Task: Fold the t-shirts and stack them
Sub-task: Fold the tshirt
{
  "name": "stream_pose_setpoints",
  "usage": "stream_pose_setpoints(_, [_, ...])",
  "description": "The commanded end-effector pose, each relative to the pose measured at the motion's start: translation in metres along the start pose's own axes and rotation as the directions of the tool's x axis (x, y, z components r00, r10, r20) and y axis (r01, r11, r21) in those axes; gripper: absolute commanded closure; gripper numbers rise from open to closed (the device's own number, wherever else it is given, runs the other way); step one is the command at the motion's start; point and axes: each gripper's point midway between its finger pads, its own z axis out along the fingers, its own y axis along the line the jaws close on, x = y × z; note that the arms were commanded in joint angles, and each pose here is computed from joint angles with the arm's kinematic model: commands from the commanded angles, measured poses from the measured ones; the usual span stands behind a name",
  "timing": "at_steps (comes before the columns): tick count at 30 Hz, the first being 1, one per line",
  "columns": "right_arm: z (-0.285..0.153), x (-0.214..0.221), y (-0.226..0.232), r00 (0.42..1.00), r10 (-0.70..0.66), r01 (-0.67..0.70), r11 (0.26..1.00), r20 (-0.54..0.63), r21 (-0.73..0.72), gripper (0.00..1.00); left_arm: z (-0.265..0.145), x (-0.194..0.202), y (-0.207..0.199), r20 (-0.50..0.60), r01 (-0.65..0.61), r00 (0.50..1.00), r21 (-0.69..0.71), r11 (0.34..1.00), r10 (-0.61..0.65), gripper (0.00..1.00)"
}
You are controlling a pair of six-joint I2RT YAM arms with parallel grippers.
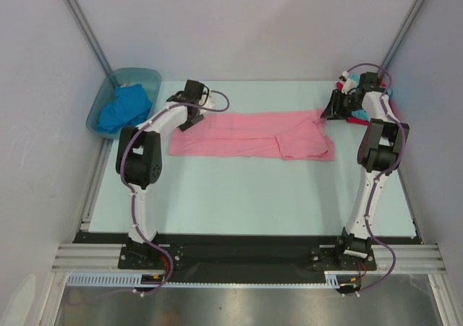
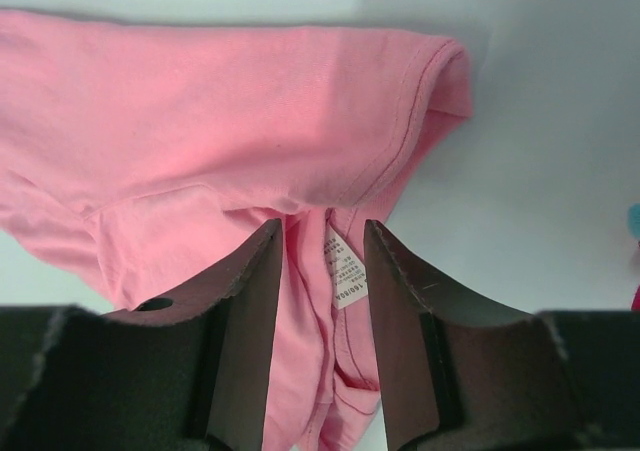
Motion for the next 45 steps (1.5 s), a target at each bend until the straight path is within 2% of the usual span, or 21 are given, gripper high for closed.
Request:
stream_pose_setpoints(1, [-0.004, -0.016, 0.006, 0.999, -0.025, 0.026, 1.0, 0.037, -0.009, 0.56, -0.028, -0.025, 0.019, 0.115, 0.18, 0.977, 0.018, 0.983, -0.181, 0.39])
stream_pose_setpoints(2, [-0.004, -0.016, 0.007, 0.999, -0.026, 0.026, 1.0, 0.035, -0.01, 0.56, -0.034, -0.031, 0.015, 0.146, 0.222, 0.962, 0.062, 0.973, -0.229, 0.67])
stream_pose_setpoints(3, [-0.004, -0.015, 0.007, 0.999, -0.029, 0.029, 1.0, 0.034, -0.007, 0.56, -0.037, -0.03, 0.008, 0.137, 0.23, 0.961, 0.101, 0.968, -0.242, 0.77])
stream_pose_setpoints(4, [-0.004, -0.016, 0.008, 0.999, -0.03, 0.03, 1.0, 0.036, -0.008, 0.56, -0.039, -0.031, 0.0, 0.138, 0.232, 0.958, 0.145, 0.962, -0.252, 0.91])
stream_pose_setpoints(5, [-0.002, -0.014, 0.008, 0.999, -0.029, 0.029, 1.0, 0.03, -0.005, 0.57, -0.038, -0.035, -0.014, 0.137, 0.249, 0.95, 0.216, 0.944, -0.282, 1.0])
stream_pose_setpoints(8, [0.0, -0.013, 0.009, 0.999, -0.033, 0.033, 0.999, 0.024, -0.001, 0.56, -0.04, -0.031, -0.045, 0.087, 0.281, 0.939, 0.367, 0.887, -0.333, 1.0])
stream_pose_setpoints(9, [-0.001, -0.012, 0.009, 0.999, -0.034, 0.034, 0.999, 0.023, 0.002, 0.56, -0.041, -0.032, -0.064, 0.076, 0.269, 0.938, 0.453, 0.85, -0.337, 1.0])
stream_pose_setpoints(12, [-0.001, -0.013, 0.01, 0.999, -0.041, 0.041, 0.999, 0.024, 0.005, 0.56, -0.037, -0.029, -0.084, 0.043, 0.278, 0.934, 0.535, 0.798, -0.354, 1.0])
stream_pose_setpoints(15, [-0.003, -0.012, 0.011, 0.999, -0.046, 0.046, 0.999, 0.024, 0.007, 0.56, -0.025, -0.023, -0.095, -0.002, 0.3, 0.932, 0.561, 0.771, -0.362, 1.0])
stream_pose_setpoints(22, [-0.002, -0.009, 0.008, 0.999, -0.044, 0.044, 0.999, 0.017, 0.019, 0.56, 0.005, -0.012, -0.083, -0.061, 0.366, 0.919, 0.502, 0.783, -0.39, 1.0])
stream_pose_setpoints(30, [0.003, -0.003, 0.003, 0.999, -0.033, 0.033, 0.999, -0.001, 0.026, 0.55, 0.022, -0.004, -0.092, -0.095, 0.354, 0.93, 0.492, 0.795, -0.355, 1.0])
stream_pose_setpoints(45, [0.027, 0.003, -0.004, 1.0, -0.02, 0.02, 1.0, -0.024, 0.009, 0.55, 0.027, 0.002, -0.098, -0.111, 0.341, 0.937, 0.495, 0.8, -0.33, 1.0])
